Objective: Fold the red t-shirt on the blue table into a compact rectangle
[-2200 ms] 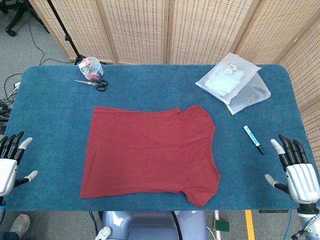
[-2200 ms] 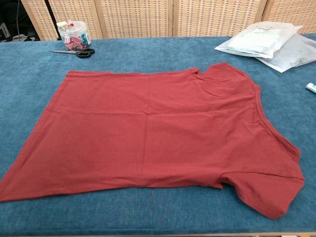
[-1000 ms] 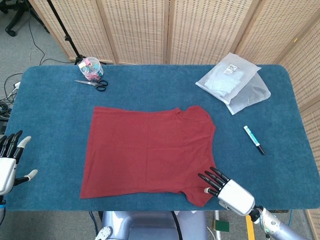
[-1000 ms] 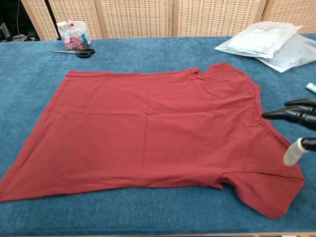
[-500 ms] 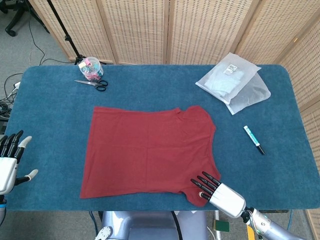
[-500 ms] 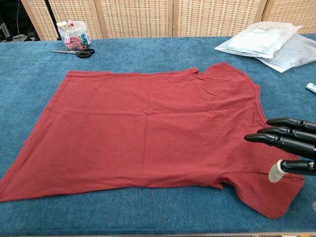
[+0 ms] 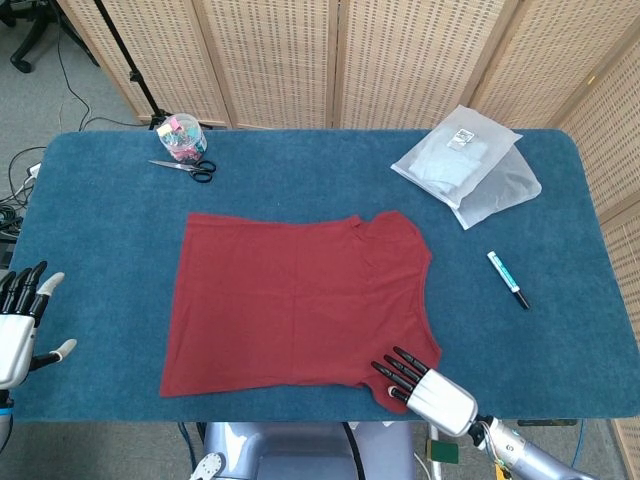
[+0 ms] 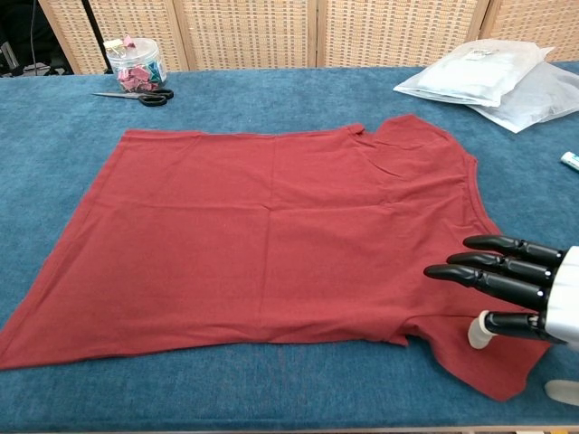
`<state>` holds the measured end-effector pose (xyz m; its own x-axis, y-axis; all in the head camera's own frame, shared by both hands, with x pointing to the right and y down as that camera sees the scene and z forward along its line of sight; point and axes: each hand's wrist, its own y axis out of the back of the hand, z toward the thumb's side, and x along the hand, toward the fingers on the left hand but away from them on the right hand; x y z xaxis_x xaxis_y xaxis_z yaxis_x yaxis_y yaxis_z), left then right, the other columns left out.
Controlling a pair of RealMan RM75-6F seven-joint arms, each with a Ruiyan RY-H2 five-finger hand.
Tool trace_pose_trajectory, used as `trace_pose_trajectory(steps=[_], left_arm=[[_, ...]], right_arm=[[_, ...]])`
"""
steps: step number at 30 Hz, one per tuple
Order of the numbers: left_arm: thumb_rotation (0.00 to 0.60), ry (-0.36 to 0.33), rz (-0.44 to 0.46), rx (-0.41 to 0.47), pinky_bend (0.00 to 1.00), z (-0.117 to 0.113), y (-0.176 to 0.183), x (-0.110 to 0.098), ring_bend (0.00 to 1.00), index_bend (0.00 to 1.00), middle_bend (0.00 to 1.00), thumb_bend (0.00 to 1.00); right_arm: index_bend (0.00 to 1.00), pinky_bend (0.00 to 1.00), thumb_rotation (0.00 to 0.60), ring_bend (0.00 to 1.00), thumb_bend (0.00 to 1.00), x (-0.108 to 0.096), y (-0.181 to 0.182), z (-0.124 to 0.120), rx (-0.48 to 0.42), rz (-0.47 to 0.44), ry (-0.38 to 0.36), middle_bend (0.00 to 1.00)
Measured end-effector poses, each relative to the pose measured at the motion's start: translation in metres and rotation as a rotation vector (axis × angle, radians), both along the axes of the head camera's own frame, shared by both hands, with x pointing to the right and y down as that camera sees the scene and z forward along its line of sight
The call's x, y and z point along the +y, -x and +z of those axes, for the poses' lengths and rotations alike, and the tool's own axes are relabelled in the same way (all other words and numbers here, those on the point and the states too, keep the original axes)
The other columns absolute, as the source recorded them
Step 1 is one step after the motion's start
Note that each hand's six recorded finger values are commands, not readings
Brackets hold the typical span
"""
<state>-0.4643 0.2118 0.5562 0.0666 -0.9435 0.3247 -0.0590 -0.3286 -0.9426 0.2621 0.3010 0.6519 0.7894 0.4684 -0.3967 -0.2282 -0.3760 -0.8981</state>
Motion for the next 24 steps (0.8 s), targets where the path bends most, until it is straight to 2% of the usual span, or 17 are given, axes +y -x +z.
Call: trace_pose_trajectory(steps=[9,17,24], left_arm=[[0.6,0.001,-0.002,-0.002,0.0,0.001,0.0,0.0,0.0,0.0,0.0,0.0],[0.6,0.005,-0.003,-0.005,0.0,0.002,0.0,0.0,0.0,0.0,0.0,0.0],[0.6,0.01,0.002,-0.01,0.0,0.004,-0.001,0.001,0.0,0.0,0.0,0.0]], right_arm=[[0.43,0.0,0.6,0.0,0.34,-0.005,0.01,0.004,-0.064,0.023,0.012,0.03],[0.49,0.0,0.6,0.0,0.47,-0.009,0.011,0.006,-0.109,0.038,0.027,0.04],[0.56,0.0,0.6,0.0,0.49,-0.009,0.012,0.007,-0.134,0.044,0.038,0.05]])
